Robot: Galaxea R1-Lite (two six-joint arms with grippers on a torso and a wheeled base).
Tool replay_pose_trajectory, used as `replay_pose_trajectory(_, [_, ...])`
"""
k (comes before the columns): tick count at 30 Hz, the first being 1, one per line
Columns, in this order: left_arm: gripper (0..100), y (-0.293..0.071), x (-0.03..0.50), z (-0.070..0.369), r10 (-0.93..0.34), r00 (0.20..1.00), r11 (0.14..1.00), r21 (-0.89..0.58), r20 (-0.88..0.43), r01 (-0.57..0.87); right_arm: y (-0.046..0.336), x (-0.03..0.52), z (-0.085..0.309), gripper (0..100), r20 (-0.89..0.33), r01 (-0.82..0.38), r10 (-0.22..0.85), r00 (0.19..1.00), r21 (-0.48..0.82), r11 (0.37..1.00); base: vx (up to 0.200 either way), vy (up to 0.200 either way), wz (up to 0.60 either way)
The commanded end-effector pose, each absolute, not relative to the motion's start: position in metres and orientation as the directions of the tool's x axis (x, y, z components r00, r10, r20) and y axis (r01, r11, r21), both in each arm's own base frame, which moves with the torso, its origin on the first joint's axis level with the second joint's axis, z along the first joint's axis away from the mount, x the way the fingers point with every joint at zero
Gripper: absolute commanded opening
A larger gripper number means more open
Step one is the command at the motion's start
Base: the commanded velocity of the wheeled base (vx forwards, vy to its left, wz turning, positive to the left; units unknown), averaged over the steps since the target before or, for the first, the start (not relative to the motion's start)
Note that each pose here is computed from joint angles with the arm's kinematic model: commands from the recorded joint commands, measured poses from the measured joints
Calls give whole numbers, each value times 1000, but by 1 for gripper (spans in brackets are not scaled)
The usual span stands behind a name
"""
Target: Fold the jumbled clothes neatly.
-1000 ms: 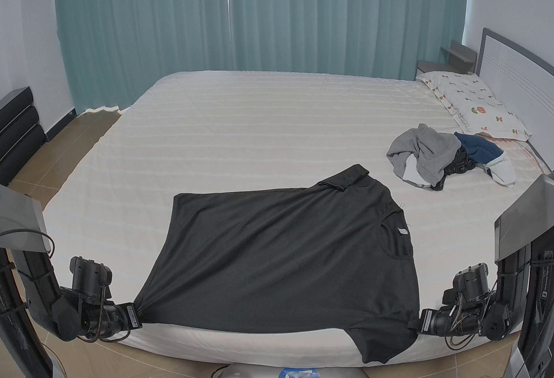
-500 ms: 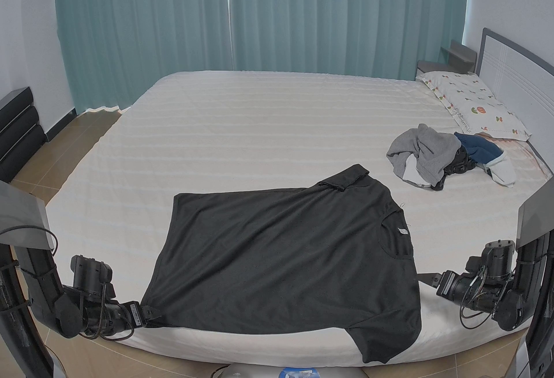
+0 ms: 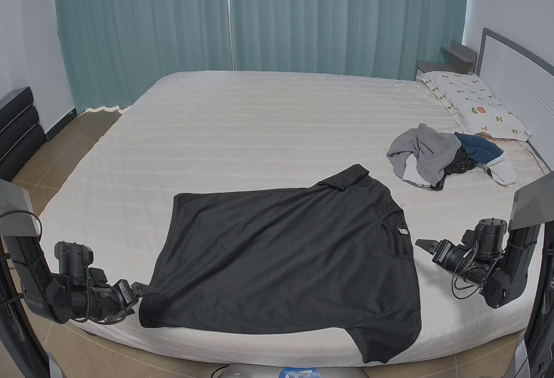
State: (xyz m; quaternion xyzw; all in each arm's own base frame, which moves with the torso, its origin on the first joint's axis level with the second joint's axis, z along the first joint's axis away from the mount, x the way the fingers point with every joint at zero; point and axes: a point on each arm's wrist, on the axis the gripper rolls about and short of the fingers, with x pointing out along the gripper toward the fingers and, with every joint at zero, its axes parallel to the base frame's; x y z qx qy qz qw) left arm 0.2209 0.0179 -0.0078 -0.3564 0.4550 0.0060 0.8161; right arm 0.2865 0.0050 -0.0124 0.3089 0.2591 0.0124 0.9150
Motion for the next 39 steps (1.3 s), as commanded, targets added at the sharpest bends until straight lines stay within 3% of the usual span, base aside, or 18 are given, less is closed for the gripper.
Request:
replay_pose_trajectory(1, [100, 26, 224, -4, -355, 614, 705, -633, -705, -319, 9, 316, -32, 100, -510, 157, 193, 838, 564, 811, 0, 0, 0])
replay_pose_trajectory(9, [100, 25, 224, -5, -361, 607, 704, -634, -708, -321, 22, 342, -43, 100, -548, 160, 210, 810, 551, 819, 0, 0, 0])
replay_pose_trajectory(10, [100, 25, 224, -5, -361, 607, 705, -633, -708, -320, 22, 345, -45, 0, -559, 172, 202, 804, 544, 821, 0, 0, 0])
replay_pose_trajectory(25, [100, 25, 223, -6, -361, 603, 705, -631, -712, -323, 7, 344, -50, 0, -590, 264, 108, 800, 507, 820, 0, 0, 0])
replay_pose_trajectory(36, [100, 24, 223, -6, -362, 602, 706, -631, -712, -322, 4, 340, -51, 0, -599, 278, 103, 794, 509, 814, 0, 0, 0])
replay_pose_trajectory(37, [100, 24, 223, -6, -362, 603, 706, -632, -711, -321, 4, 340, -50, 100, -595, 276, 103, 797, 510, 814, 0, 0, 0])
replay_pose_trajectory(39, [100, 24, 223, -6, -362, 603, 706, -632, -711, -321, 4, 341, -46, 100, -585, 270, 103, 804, 514, 814, 0, 0, 0])
